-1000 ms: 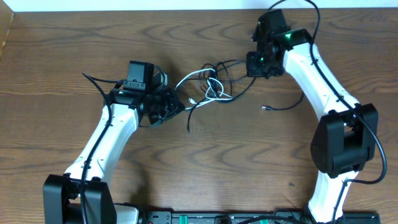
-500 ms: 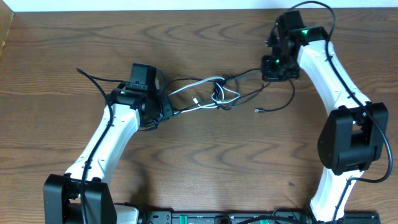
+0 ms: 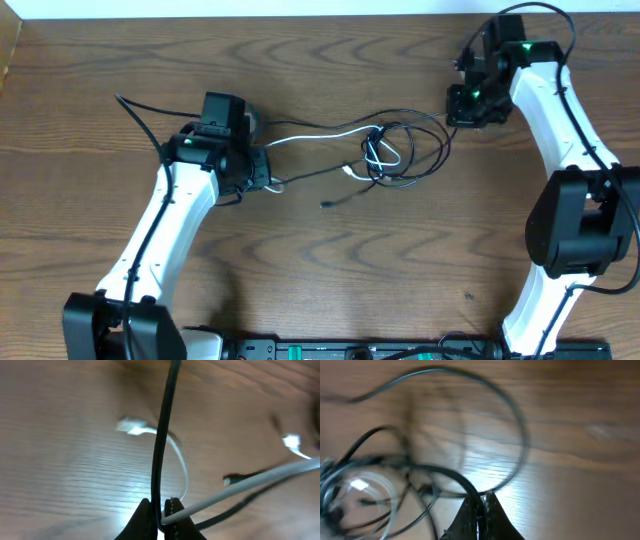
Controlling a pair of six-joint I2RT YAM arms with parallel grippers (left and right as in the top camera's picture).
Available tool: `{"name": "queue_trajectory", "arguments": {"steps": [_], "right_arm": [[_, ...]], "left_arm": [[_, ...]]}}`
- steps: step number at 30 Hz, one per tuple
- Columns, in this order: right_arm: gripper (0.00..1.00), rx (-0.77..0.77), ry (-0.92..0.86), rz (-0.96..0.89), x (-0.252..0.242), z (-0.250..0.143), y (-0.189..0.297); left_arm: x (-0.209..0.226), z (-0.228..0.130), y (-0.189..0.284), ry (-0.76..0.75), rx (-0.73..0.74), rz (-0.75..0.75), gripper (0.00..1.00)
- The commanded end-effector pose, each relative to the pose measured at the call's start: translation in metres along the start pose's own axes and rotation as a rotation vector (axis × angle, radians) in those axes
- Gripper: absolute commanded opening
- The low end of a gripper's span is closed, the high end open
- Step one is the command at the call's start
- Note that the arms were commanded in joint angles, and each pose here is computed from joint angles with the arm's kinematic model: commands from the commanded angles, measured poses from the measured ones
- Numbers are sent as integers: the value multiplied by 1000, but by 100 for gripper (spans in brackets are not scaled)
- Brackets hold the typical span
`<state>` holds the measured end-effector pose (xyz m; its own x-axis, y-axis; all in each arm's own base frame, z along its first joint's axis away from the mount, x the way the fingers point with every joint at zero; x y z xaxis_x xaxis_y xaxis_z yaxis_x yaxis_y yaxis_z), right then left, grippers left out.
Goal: Untangle cables
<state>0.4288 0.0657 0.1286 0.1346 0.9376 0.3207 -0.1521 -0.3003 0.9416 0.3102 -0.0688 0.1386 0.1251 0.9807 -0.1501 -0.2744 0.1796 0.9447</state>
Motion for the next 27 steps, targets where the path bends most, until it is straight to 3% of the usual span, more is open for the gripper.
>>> {"name": "queue_trajectory", "arguments": {"steps": [1,6,9,11,17,27], "right_arm": [[1,13,222,377,49,-6,21],[1,-80,342,613,91,-10,73],[1,-113,375,612,102,-16,90],[1,-101,330,569,103,-17,87],[1,-71,204,309,89,-21,55],[1,-14,327,346,131,-49,42]], "left_arm": [[-30,21,40,-146,-128,-189,8],[-60,47,86,-225,-321,-351,8],[-63,54,92,-201,-359,-372,27],[-62,54,87,-176,-338,-376,34],[-58,47,62,-108,-227,-379,43],[-71,43,18,-55,-92,-404,47]]}}
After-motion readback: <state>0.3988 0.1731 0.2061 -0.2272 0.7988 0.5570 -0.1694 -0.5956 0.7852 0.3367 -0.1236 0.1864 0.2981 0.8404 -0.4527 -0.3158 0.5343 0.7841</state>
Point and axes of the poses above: each gripper's point midway between its finger pads, its own y axis back along the fingers, its own x axis along the line the jaws close on, z = x × y, the point moved 3 cm from there along y, back along the fingers, and after that the axes turned 12 degrees about -y, right-handed, at the moved point
